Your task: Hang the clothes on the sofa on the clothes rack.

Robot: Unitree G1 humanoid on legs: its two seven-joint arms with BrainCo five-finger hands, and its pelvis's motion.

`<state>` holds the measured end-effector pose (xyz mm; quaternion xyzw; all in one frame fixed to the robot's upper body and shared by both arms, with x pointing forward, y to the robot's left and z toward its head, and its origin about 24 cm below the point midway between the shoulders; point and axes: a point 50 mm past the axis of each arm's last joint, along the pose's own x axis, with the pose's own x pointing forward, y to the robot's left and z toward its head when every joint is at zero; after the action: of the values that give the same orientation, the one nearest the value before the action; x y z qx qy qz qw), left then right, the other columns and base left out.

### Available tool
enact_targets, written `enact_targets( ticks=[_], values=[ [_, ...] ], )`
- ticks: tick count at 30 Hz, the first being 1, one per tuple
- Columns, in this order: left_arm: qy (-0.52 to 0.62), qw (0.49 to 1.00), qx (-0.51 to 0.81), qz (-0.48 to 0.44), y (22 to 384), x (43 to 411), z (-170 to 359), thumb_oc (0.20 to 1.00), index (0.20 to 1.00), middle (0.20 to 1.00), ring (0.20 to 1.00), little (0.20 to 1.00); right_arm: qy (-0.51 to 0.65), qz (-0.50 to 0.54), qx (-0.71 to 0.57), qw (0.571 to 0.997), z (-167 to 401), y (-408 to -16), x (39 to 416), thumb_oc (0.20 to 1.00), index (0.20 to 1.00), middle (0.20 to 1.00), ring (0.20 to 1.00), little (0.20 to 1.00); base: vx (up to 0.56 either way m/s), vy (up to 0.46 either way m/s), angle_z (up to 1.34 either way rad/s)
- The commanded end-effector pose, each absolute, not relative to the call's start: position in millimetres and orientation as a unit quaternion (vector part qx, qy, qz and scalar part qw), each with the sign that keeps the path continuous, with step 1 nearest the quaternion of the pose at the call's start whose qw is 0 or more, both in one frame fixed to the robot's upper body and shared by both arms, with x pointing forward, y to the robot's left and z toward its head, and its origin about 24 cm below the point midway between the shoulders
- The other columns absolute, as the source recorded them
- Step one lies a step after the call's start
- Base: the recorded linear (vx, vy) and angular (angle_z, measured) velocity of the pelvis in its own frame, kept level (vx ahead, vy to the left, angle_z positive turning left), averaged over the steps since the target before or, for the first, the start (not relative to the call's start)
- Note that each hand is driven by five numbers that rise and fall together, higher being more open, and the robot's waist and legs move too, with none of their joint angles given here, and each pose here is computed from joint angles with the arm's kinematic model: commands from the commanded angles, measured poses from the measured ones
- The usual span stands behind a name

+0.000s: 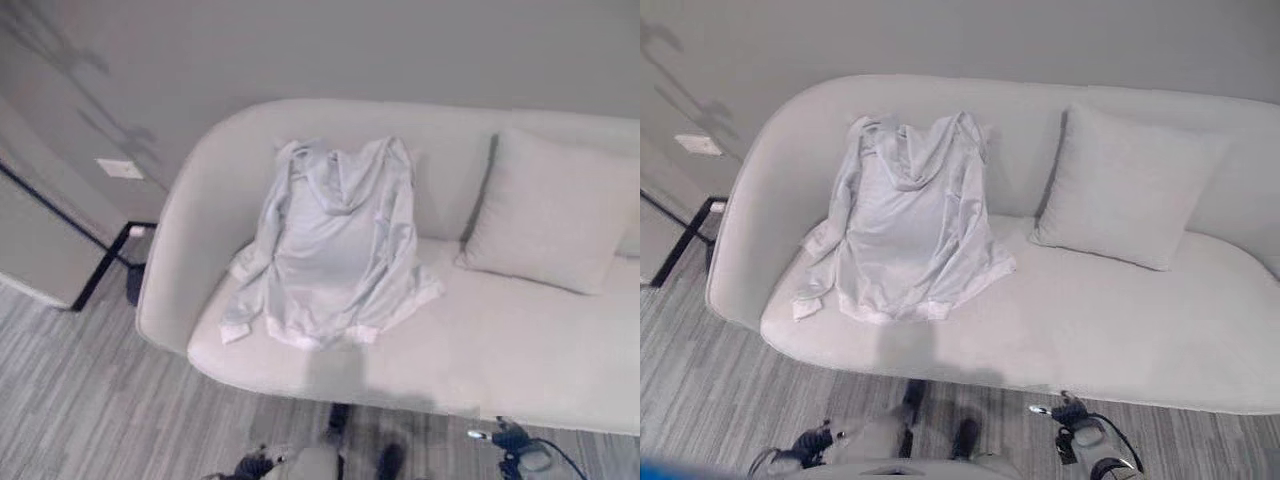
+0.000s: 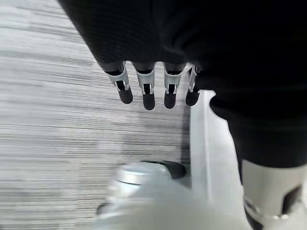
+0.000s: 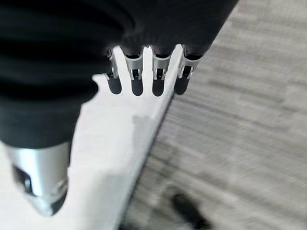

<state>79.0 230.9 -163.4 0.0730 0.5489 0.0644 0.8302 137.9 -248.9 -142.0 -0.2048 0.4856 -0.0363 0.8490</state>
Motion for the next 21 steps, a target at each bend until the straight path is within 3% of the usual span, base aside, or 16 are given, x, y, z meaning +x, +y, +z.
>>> enact_targets(
  ticks=[1,12,21],
  values=[
    [0.545,0.830,0.113,0.040,239.3,92.7,-159.5,1.000,1.000,1.000,1.000,1.000,0.480,-0.039,-0.192,0.855,-141.5,-246.5,139.6,1.000,1.000,1.000,1.000,1.000,0.18,0.175,-0.27],
    [0.565,0.813,0.121,0.073,264.1,74.1,-156.5,1.000,1.000,1.000,1.000,1.000,0.490,-0.032,-0.176,0.853,-145.6,-238.5,134.1,1.000,1.000,1.000,1.000,1.000,0.12,0.159,-0.04],
    [0.558,0.816,0.135,0.059,265.8,81.0,-154.6,1.000,1.000,1.000,1.000,1.000,0.498,-0.031,-0.179,0.848,-148.0,-239.6,127.2,1.000,1.000,1.000,1.000,1.000,0.07,-0.012,0.04]
  ],
)
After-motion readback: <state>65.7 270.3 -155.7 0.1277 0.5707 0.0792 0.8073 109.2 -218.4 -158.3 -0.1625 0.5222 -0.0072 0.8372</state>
